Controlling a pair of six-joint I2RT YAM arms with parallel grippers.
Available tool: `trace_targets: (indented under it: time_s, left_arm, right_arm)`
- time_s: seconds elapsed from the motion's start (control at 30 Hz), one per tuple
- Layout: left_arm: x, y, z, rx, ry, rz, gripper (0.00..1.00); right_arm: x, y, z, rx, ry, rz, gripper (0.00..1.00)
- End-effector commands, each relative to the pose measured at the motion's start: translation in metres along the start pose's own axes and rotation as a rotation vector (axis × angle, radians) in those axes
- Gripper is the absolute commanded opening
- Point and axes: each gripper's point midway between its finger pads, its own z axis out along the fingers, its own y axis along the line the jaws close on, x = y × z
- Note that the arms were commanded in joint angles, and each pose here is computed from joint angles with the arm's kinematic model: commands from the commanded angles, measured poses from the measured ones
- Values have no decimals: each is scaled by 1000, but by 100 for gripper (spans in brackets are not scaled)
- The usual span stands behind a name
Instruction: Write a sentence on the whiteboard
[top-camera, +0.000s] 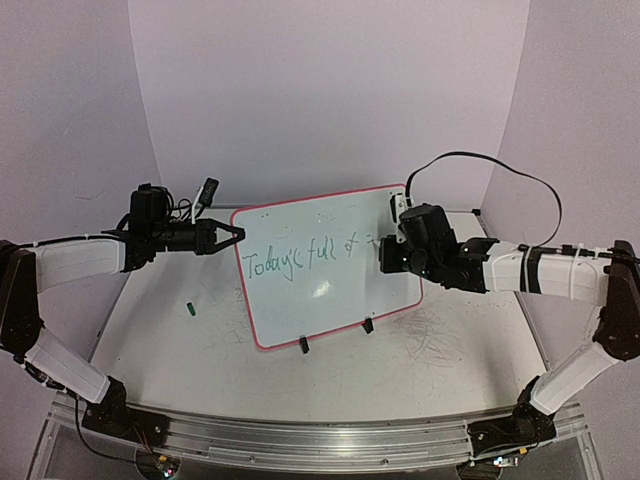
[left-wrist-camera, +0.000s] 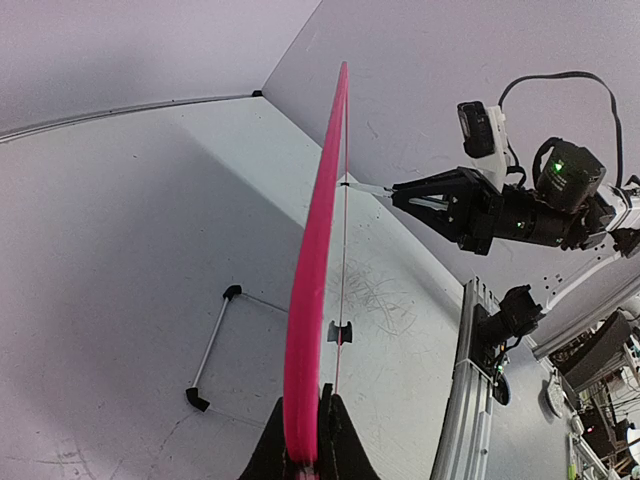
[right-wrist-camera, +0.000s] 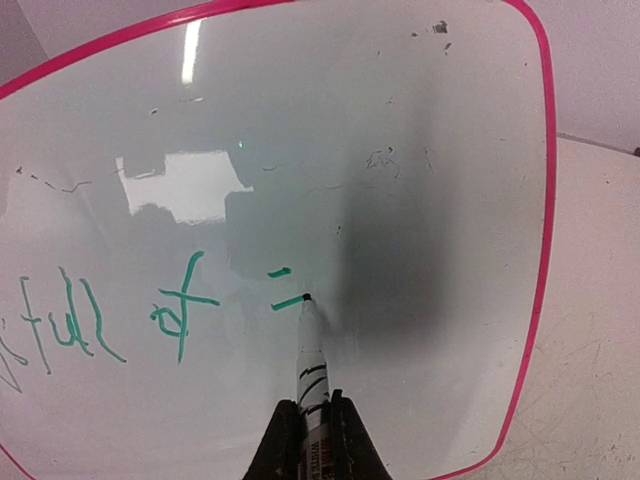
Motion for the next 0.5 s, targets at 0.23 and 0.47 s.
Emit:
trace_targets:
  time_s: [0.23,0.47]
  left_arm:
    - [6,12,5,-73,28,62,0]
    - [6,12,5,-72,28,62,0]
  right_arm:
    - [16,-3,-1,-11,52,0,0]
    - [23,-5,-6,-7,70,5,0]
